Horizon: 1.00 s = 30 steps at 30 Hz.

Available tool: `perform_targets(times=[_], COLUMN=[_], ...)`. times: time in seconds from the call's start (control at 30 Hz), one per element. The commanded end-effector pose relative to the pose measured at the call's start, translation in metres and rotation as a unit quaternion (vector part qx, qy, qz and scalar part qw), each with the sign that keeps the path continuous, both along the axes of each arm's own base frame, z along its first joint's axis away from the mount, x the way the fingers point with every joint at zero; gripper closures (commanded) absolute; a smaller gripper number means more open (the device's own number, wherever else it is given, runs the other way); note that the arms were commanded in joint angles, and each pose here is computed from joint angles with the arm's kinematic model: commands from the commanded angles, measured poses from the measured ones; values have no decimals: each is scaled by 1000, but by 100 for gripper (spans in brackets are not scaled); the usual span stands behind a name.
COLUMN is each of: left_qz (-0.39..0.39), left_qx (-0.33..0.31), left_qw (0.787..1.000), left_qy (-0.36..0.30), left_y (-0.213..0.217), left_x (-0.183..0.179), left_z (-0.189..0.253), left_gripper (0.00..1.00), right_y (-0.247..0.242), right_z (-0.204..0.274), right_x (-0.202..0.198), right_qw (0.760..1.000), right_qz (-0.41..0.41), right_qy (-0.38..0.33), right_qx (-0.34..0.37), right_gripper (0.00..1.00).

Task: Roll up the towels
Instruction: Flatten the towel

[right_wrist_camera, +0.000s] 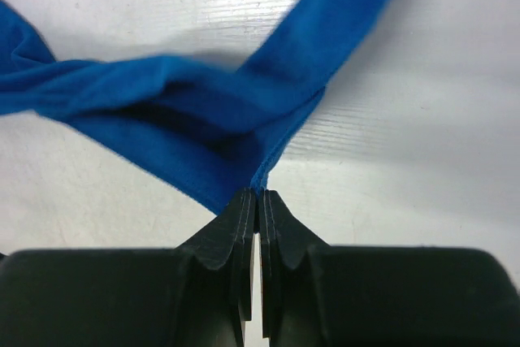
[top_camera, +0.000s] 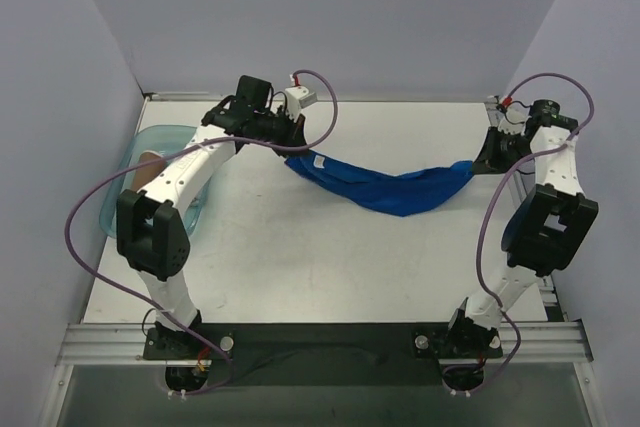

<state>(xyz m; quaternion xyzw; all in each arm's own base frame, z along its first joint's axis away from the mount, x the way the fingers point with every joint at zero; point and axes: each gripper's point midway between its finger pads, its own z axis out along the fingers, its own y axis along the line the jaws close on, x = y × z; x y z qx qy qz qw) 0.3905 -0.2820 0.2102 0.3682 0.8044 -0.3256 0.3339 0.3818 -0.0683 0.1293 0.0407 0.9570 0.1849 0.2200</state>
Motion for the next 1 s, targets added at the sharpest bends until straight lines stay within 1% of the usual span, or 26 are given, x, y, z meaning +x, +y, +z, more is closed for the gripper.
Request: perform_targets(times=[0.0, 0.1, 0.17, 0.2, 0.27, 0.33, 0.37, 0.4, 0.47, 0.5, 0.53, 0.57, 0.6, 0.63, 0.67, 0.7, 0.73, 0.77, 0.8, 0.83, 0.87, 0.9, 0.93, 0.97], left_qz=[-13, -7, 8, 14, 37, 46, 55, 60, 69, 69, 73, 74, 75, 76, 75, 74, 68, 64, 62, 59, 59, 60, 60, 61], left_qx=[-18, -11, -8, -6, 4, 24, 35, 45, 56, 61, 67, 70, 73, 72, 73, 72, 66, 61, 60, 56, 55, 56, 57, 56], left_qw=[1000, 1000, 1000, 1000, 999, 998, 997, 996, 994, 993, 992, 992, 991, 991, 991, 991, 991, 992, 991, 992, 992, 991, 991, 991], left_qy=[9, 8, 12, 19, 24, 42, 43, 55, 64, 71, 76, 79, 82, 83, 88, 90, 95, 95, 100, 101, 101, 103, 105, 103], left_y=[8, 21, 36, 42, 59, 70, 77, 82, 89, 90, 92, 93, 94, 93, 93, 91, 88, 85, 84, 83, 81, 81, 80, 79], left_x=[-21, -30, -33, -35, -34, -40, -40, -44, -43, -45, -44, -43, -43, -41, -39, -37, -35, -34, -33, -32, -28, -27, -24, -22], left_z=[16, 17, 16, 14, 10, -7, -12, -23, -32, -39, -44, -48, -50, -51, -54, -55, -56, -54, -56, -55, -56, -56, -59, -57], left_gripper=[100, 100, 100, 100, 100, 100, 100, 100, 100, 100, 100, 100, 100, 100, 100, 100, 100, 100, 100, 100, 100, 100, 100, 100], right_y=[9, 8, 14, 18, 29, 33, 37, 35, 40, 38, 41, 42, 44, 45, 43, 37, 33, 29, 21, 14, 8, 1, -6, -12], right_z=[24, 23, 13, 11, -9, -20, -30, -34, -43, -44, -41, -40, -35, -30, -27, -20, -16, -17, -5, -5, -12, -3, -6, -17], right_x=[-14, -25, -44, -54, -88, -115, -139, -152, -186, -197, -212, -221, -225, -225, -217, -198, -175, -157, -128, -102, -86, -63, -44, -32], right_qw=[1000, 1000, 999, 998, 993, 986, 977, 973, 958, 950, 941, 928, 923, 923, 928, 939, 952, 959, 973, 980, 984, 990, 992, 993], right_qz=[-1, 3, 24, 39, 92, 127, 162, 176, 226, 247, 265, 306, 317, 318, 313, 297, 271, 250, 205, 182, 161, 129, 117, 106], right_qy=[2, 12, 31, 34, 71, 101, 129, 144, 174, 188, 208, 208, 212, 210, 195, 168, 136, 128, 107, 78, 79, 62, 47, 59], right_qx=[17, 18, 29, 30, 37, 36, 41, 29, 36, 23, 33, 39, 49, 59, 60, 48, 44, 43, 29, 16, 17, 6, -8, -17], right_gripper=[100, 100, 100, 100, 100, 100, 100, 100, 100, 100, 100, 99, 88, 54, 45, 41, 40, 42, 46, 53, 56, 58, 63, 64])
